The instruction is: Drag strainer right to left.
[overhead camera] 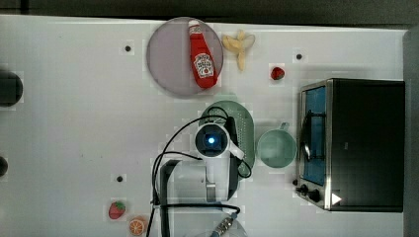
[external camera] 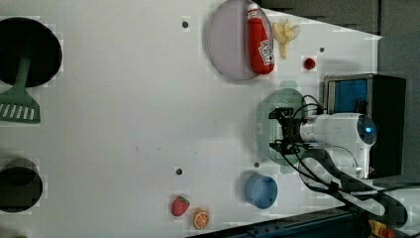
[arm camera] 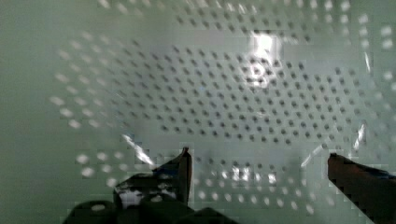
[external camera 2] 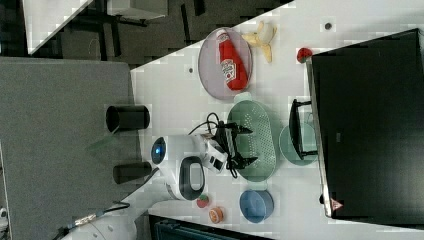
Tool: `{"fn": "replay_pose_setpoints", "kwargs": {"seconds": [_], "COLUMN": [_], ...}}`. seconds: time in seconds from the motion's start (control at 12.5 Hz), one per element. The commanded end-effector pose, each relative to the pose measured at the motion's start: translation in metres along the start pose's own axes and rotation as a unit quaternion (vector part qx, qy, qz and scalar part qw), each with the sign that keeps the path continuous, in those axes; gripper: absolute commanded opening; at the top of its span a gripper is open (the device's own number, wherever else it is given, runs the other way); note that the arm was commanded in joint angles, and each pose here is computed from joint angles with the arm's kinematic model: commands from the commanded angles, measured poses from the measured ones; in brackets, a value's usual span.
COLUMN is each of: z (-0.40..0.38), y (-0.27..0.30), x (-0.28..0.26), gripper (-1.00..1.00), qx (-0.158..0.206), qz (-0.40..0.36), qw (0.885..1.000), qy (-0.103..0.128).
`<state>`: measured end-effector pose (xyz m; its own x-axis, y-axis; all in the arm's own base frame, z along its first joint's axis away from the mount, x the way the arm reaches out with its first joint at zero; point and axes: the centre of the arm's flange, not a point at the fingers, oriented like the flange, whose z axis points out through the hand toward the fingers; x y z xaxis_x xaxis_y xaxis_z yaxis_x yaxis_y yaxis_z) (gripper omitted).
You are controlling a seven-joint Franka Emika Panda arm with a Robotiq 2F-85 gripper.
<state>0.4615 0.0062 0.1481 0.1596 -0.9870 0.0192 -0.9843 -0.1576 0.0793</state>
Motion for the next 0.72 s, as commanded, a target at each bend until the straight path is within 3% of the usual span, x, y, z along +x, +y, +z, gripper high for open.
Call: {"fn": "replay_pose_setpoints", "kwargs": {"seconds": [0.08,0.4,0.72], "z": [-0.011,-0.013,-0.015], "y": [-0.016,-0.02,-0.023], "x": [0.005,-0.023,-0.06], "gripper": [1.0,1.0,1.0], "qx": [0.039,0.04,0.043], "qz": [0.031,0.069,0.056], "qw": [0.999,0.997,0.997], "qy": [0.003,-0.01,-0.019]}}
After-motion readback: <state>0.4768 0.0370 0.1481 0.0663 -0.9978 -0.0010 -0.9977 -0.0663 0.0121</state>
